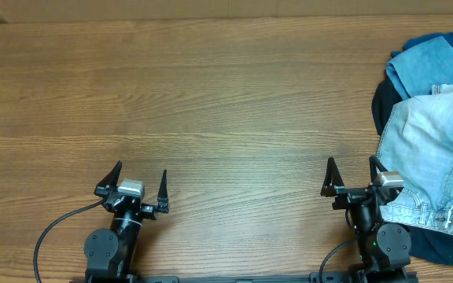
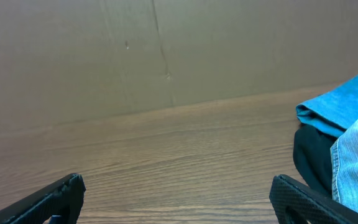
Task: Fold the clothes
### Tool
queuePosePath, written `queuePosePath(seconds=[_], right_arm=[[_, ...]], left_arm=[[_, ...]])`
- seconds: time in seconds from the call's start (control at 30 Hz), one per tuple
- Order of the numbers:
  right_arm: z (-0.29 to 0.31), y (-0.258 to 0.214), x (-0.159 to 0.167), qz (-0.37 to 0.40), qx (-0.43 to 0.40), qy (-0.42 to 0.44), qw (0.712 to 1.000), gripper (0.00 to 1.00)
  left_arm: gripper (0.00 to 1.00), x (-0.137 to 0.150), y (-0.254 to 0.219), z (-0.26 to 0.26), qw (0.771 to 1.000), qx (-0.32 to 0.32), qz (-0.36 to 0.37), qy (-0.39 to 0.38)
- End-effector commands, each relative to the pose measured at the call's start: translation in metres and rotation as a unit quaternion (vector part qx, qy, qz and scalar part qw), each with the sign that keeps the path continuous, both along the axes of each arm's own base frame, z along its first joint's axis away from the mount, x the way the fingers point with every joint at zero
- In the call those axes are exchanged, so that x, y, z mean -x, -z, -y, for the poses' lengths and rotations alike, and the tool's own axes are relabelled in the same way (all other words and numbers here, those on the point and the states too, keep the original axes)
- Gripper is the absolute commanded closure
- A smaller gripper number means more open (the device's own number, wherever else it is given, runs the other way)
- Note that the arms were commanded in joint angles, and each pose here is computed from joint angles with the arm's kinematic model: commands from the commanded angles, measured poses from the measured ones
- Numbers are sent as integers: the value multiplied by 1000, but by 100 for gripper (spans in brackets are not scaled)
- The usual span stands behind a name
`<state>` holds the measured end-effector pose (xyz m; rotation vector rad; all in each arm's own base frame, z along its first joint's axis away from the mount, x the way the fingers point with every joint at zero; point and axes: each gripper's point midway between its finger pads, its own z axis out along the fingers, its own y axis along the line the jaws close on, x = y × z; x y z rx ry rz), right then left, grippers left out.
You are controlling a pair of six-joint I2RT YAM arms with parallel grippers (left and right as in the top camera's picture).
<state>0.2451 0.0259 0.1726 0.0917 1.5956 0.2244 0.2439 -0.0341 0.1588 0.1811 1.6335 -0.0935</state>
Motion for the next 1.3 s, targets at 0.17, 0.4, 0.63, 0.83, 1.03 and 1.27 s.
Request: queuePosePath(seconds=[0.17, 0.4, 0.63, 0.83, 1.03, 1.27], right_arm=[[0, 2, 0, 0, 1, 0, 1000, 0], [0, 2, 0, 0, 1, 0, 1000, 0], [0, 2, 0, 0, 1, 0, 1000, 0], [0, 2, 0, 0, 1, 0, 1000, 0], [0, 2, 0, 1, 1, 0, 1000, 0], [-39, 0, 8, -75, -382, -101, 916, 0]], left_arm=[[0, -2, 6, -13, 999, 4, -10, -33], [0, -2, 6, -13, 999, 4, -10, -33], [0, -2, 6, -13, 999, 4, -10, -33], [0, -2, 6, -13, 999, 4, -10, -33], [0, -2, 6, -13, 999, 4, -10, -33], [0, -2, 6, -13, 999, 4, -10, -33]])
